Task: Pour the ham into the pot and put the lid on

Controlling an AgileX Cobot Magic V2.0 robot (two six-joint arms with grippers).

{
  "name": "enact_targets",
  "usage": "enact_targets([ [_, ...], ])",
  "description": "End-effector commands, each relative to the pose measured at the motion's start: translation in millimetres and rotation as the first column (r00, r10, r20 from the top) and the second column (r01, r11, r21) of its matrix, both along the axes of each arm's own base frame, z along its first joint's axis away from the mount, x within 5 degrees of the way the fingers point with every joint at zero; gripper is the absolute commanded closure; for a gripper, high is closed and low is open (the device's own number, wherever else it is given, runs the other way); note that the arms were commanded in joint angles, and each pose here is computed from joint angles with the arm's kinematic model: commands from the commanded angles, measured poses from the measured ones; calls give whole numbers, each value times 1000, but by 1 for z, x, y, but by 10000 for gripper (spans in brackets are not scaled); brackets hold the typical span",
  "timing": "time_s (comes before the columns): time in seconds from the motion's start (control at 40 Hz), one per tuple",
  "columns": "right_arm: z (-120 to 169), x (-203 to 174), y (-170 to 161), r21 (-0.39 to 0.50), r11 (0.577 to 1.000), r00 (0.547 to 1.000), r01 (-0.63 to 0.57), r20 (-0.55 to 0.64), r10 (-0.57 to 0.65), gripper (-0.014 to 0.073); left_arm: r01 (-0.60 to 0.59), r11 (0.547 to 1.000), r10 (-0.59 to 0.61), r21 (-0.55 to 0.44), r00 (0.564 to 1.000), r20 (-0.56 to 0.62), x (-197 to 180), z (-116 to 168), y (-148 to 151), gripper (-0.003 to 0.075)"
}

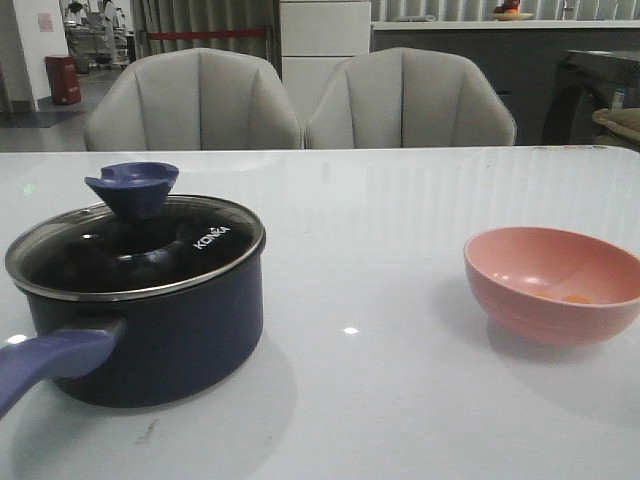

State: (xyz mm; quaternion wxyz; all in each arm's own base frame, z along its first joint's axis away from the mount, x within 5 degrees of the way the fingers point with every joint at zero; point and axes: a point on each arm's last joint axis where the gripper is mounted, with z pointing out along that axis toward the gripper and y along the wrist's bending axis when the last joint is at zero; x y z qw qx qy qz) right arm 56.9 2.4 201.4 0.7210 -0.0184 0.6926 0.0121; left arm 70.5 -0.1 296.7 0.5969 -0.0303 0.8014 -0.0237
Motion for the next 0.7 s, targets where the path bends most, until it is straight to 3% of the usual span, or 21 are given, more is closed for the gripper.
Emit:
enact_targets([
  [0.0, 5, -2, 0, -8, 1000, 996, 0, 88, 1, 446, 1, 1000, 0, -13, 999, 38, 5, 12, 0, 592],
  [0.1, 5, -2, 0, -8, 1000, 996, 0, 88, 1, 446, 0, 1000, 0, -12, 1000, -7, 9, 9, 0, 500],
  [0.3, 5, -2, 0, -8, 1000, 996, 0, 88, 1, 446, 26, 1000, -26, -2, 998, -50, 17, 7, -3, 136],
  [0.35, 5, -2, 0, -8, 1000, 996, 0, 88, 1, 446, 38, 999, -38, 0, 996, -76, 21, 8, -4, 87],
  [0.575, 5, -2, 0, -8, 1000, 996, 0, 88, 1, 446, 134, 991, -130, 1, 960, -249, 53, 36, -17, 87],
  [0.674, 5, -2, 0, -8, 1000, 996, 0, 88, 1, 446, 178, 984, -173, -17, 921, -349, 79, 46, -29, 108],
])
